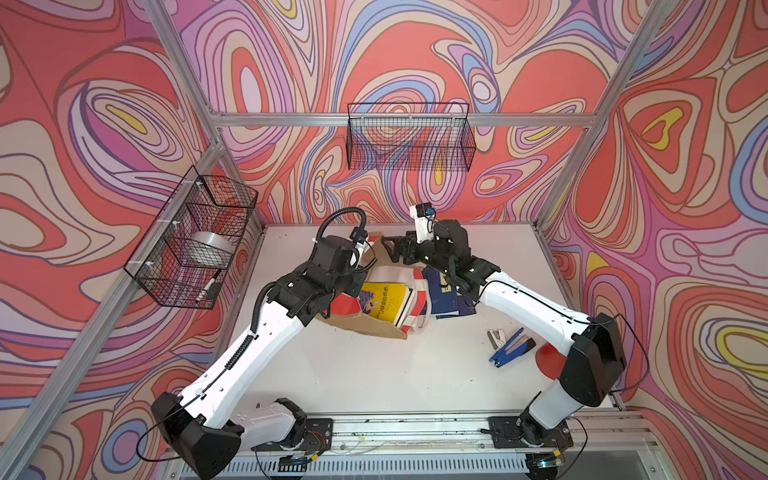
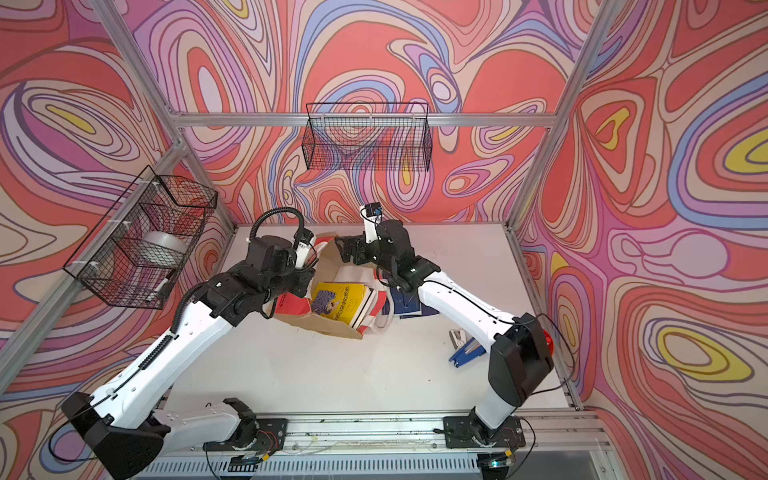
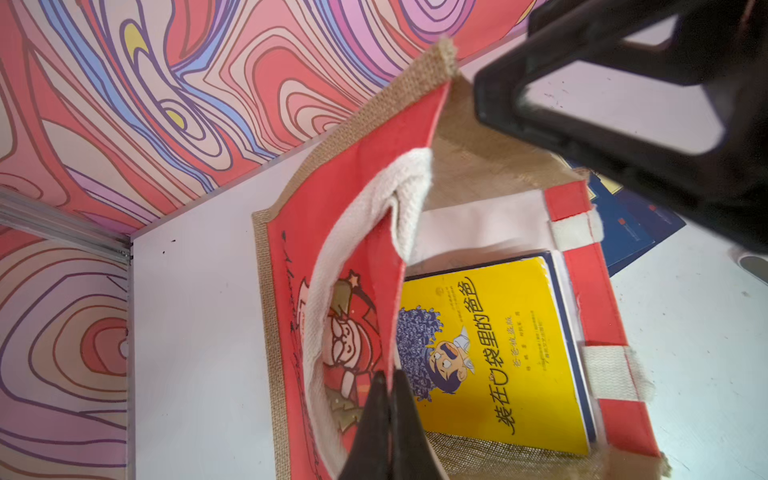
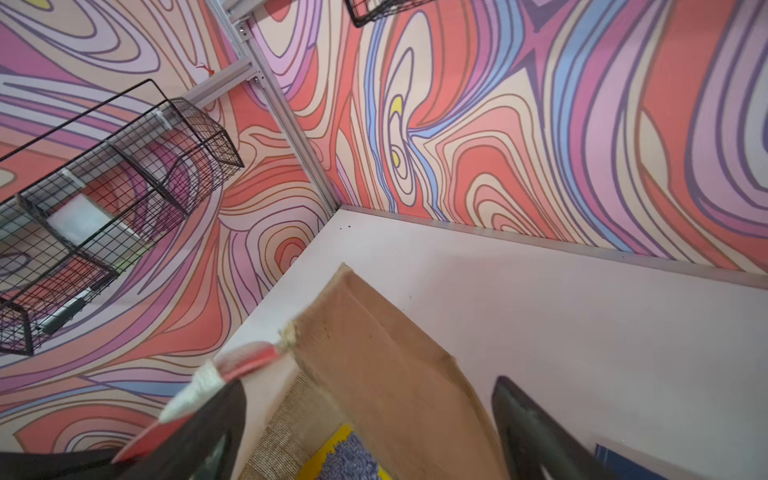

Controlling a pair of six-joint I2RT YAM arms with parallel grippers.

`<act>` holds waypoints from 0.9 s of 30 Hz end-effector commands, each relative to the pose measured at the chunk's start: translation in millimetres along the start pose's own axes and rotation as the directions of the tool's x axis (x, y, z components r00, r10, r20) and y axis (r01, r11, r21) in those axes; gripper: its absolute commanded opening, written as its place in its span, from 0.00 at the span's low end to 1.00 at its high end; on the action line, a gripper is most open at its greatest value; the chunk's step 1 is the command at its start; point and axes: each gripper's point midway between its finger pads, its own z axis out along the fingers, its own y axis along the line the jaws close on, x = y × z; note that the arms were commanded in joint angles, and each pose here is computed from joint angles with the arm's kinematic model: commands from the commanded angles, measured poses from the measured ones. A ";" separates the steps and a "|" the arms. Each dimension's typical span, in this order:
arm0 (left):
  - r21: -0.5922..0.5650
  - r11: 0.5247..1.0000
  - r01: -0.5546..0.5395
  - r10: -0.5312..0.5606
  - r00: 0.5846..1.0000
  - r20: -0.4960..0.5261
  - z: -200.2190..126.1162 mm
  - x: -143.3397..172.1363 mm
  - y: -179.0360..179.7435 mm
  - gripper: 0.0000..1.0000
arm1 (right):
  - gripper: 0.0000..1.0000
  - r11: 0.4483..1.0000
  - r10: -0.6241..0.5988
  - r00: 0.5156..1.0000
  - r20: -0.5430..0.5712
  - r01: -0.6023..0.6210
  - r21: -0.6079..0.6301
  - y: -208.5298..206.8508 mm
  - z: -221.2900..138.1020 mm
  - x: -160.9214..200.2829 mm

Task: Put the books into the canvas bag
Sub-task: Place the canvas bag at the center of the board.

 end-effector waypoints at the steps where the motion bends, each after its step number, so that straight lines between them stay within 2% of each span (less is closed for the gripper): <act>1: -0.006 1.000 0.022 -0.022 1.000 -0.014 -6.0 3.3 9.5 0.00 | 0.98 0.997 0.020 1.000 0.016 -0.021 0.068 -13.5 -29.6 -12.4; 4: 0.003 0.999 0.032 -0.032 0.999 -0.009 -4.1 4.7 12.4 0.00 | 0.98 0.992 0.059 0.995 -0.083 -0.049 0.120 -25.0 -44.5 18.5; 8: 0.020 0.998 0.056 -0.056 0.998 0.004 -3.7 4.3 15.7 0.00 | 0.98 0.983 0.168 0.969 -0.180 -0.153 0.098 -31.5 -43.8 67.9; 12: 0.035 0.997 0.071 -0.071 0.997 0.000 -1.9 4.0 17.5 0.00 | 0.95 0.958 0.281 0.927 -0.250 -0.288 0.008 -24.1 -33.0 112.6; 16: 0.053 0.996 0.077 -0.077 0.997 -0.006 0.8 0.5 15.9 0.00 | 0.89 0.891 0.385 0.880 -0.277 -0.433 -0.138 -8.3 -41.4 150.7; 19: 0.059 0.995 0.076 -0.074 0.997 -0.021 5.9 -2.4 15.0 0.00 | 0.87 0.869 0.376 0.875 -0.305 -0.447 -0.212 13.2 -54.3 172.5; 23: 0.052 0.995 0.083 -0.082 0.996 -0.023 9.1 -6.6 16.9 0.00 | 0.82 0.878 0.332 0.871 -0.361 -0.425 -0.218 40.6 -66.7 199.8; 27: 0.045 0.995 0.085 -0.084 0.996 -0.025 9.2 -9.4 18.3 0.00 | 0.77 0.861 0.361 0.835 -0.416 -0.470 -0.196 47.7 -73.0 225.6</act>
